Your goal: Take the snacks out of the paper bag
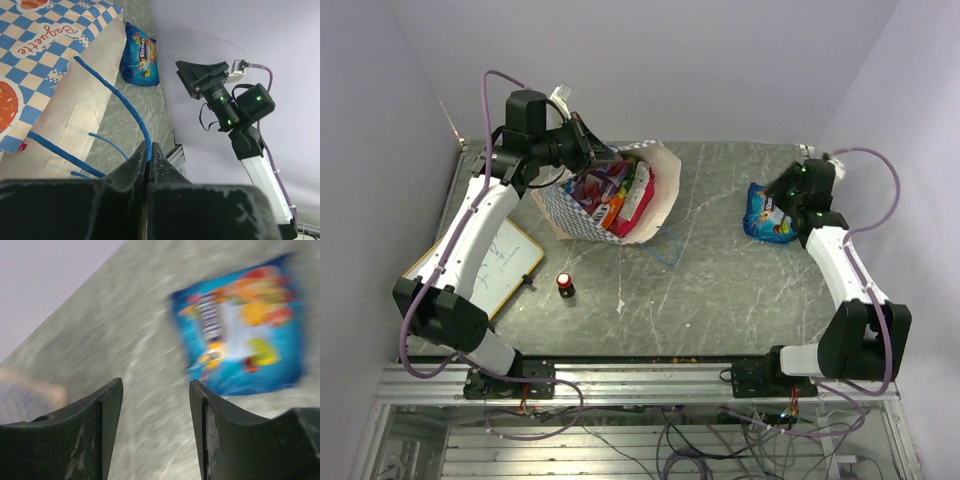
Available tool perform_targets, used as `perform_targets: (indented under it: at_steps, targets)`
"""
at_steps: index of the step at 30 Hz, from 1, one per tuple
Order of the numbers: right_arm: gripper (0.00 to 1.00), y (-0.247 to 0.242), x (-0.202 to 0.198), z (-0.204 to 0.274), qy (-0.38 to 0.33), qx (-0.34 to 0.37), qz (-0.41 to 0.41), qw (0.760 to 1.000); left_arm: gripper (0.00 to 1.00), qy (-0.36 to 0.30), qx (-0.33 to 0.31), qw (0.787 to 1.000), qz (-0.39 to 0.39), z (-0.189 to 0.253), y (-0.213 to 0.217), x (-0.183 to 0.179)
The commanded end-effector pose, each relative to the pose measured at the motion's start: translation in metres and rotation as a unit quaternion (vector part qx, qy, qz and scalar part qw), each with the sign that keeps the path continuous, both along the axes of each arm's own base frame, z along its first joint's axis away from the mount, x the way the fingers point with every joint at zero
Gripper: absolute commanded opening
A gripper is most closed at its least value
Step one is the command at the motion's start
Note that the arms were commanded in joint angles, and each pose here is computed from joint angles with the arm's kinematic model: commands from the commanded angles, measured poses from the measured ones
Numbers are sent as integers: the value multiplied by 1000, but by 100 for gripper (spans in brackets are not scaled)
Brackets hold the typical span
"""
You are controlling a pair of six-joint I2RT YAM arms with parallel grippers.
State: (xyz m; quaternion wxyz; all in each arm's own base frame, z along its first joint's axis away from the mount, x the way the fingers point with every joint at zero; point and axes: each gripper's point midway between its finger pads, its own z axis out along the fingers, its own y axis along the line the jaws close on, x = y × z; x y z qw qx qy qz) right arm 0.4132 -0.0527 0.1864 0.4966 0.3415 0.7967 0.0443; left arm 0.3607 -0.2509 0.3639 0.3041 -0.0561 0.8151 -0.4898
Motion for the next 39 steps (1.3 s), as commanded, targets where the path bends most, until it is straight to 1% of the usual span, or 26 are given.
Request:
perform_targets:
  at_steps: [1,3,5,11,13,16,17,20,22,25,27,28,31,34,39]
  targets:
    - [56,116,-10,31,-45,46,246,967,7,-35,-32,998,-30,27,-10,-21]
    - [56,153,-23,48,-60,43,331,941,7,-41,-39,998,-30,30,-12,-23]
    - [57,182,-37,64,-73,34,388,918,7,-46,-43,998,-29,32,-13,-25]
    - [59,252,-76,94,-112,32,506,855,7,-60,-55,996,-29,38,-16,-30]
    - [60,270,-84,94,-113,20,518,848,7,-60,-57,996,-28,40,-16,-31]
    - [60,292,-85,84,-93,7,516,852,7,-57,-59,996,-30,40,-17,-31]
    - [60,308,-91,79,-86,7,529,844,7,-56,-60,996,-30,40,-17,-30]
    - [59,338,-90,70,-80,-15,513,855,7,-54,-62,996,-28,41,-17,-30]
    - [59,347,-83,61,-72,-26,476,876,7,-51,-62,996,-27,40,-18,-29]
    - [59,346,-66,48,-63,-43,403,912,7,-45,-61,997,-30,37,-19,-28]
    - [59,338,-54,39,-50,-32,343,938,7,-39,-62,997,-32,35,-20,-27]
    - [59,335,-49,34,-49,-29,319,946,7,-38,-63,997,-33,35,-21,-27]
    - [59,332,-33,30,-70,-28,281,957,7,-34,-61,997,-36,35,-22,-26]
    - [60,333,-18,16,-74,-30,251,965,7,-28,-54,997,-40,35,-22,-26]
    - [61,340,6,12,-113,-36,233,965,7,-23,-51,997,-50,39,-23,-28]
